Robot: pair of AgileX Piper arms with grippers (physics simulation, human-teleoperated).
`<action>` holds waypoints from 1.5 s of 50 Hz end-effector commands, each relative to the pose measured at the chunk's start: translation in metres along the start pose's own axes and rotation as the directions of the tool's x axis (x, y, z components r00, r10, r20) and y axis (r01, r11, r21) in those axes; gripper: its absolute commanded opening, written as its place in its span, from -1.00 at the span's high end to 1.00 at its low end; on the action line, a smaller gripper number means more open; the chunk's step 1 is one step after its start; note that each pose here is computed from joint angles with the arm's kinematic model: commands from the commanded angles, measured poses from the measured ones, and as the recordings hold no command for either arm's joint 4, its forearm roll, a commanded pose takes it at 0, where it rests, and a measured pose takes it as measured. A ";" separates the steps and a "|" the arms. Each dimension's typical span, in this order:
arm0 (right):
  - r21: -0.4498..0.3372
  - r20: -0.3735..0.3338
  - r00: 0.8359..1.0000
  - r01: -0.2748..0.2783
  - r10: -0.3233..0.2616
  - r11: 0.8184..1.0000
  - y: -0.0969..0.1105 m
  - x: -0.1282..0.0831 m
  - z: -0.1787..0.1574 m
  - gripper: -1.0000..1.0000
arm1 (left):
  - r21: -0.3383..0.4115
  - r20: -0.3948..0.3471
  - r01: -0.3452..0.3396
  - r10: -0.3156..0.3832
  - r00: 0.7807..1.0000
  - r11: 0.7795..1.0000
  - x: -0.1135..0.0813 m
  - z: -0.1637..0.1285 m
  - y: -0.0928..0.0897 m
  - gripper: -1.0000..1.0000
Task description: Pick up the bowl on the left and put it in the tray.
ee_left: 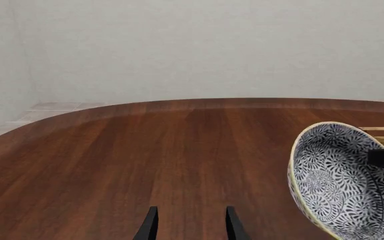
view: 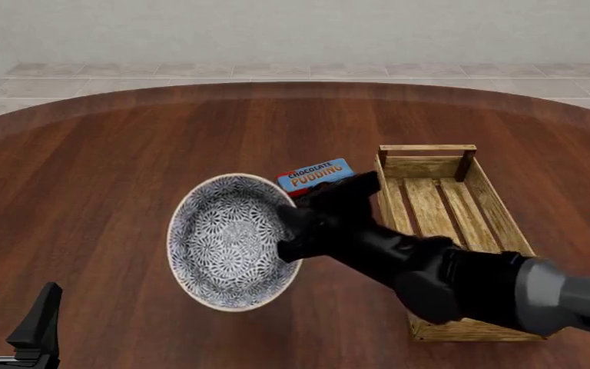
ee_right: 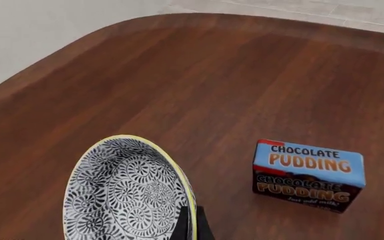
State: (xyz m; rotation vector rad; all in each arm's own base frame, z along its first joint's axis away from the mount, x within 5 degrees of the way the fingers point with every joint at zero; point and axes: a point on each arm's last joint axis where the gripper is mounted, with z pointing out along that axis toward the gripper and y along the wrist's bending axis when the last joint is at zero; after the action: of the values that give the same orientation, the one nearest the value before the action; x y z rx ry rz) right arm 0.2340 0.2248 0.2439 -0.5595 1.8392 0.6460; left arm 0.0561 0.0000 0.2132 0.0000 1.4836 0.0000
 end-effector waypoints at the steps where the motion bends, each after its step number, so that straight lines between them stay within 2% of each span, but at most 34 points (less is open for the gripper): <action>1: -0.005 0.037 0.999 -0.005 0.005 1.000 0.003 -0.014 -0.015 1.00 | 0.000 0.000 0.000 0.000 1.000 1.000 0.000 0.000 0.000 -1.00; 7: -0.004 0.048 0.999 -0.010 0.011 1.000 0.002 -0.016 -0.021 1.00 | 0.000 0.000 0.000 0.000 1.000 1.000 0.000 0.000 0.000 -1.00; 14: 0.028 0.068 0.997 -0.043 0.041 0.999 -0.008 -0.023 -0.029 1.00 | 0.000 0.000 0.000 0.000 1.000 1.000 0.000 0.000 0.000 -1.00; 17: 0.043 0.064 0.997 -0.037 0.035 0.998 -0.012 -0.024 -0.029 1.00 | 0.000 0.000 0.000 0.000 1.000 1.000 0.000 0.000 0.000 -1.00; 32: 0.068 0.065 0.995 -0.080 0.075 0.995 -0.018 -0.033 -0.043 1.00 | 0.000 0.000 0.000 0.000 1.000 1.000 0.000 0.000 0.000 -1.00; 69: 0.076 0.144 0.988 -0.072 0.061 0.995 -0.017 -0.063 -0.089 1.00 | 0.000 0.000 0.000 0.000 1.000 1.000 0.000 0.000 0.000 -1.00; 75: 0.101 0.160 0.985 -0.081 0.065 0.992 -0.023 -0.069 -0.097 1.00 | 0.000 0.000 0.000 0.000 1.000 1.000 0.000 0.000 0.000 -1.00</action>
State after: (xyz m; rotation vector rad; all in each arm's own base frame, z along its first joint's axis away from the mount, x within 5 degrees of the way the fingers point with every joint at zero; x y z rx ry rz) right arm 0.2075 0.1594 0.3210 -0.4166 1.7560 0.6124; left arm 0.0561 0.0000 0.2132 0.0000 1.4836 0.0000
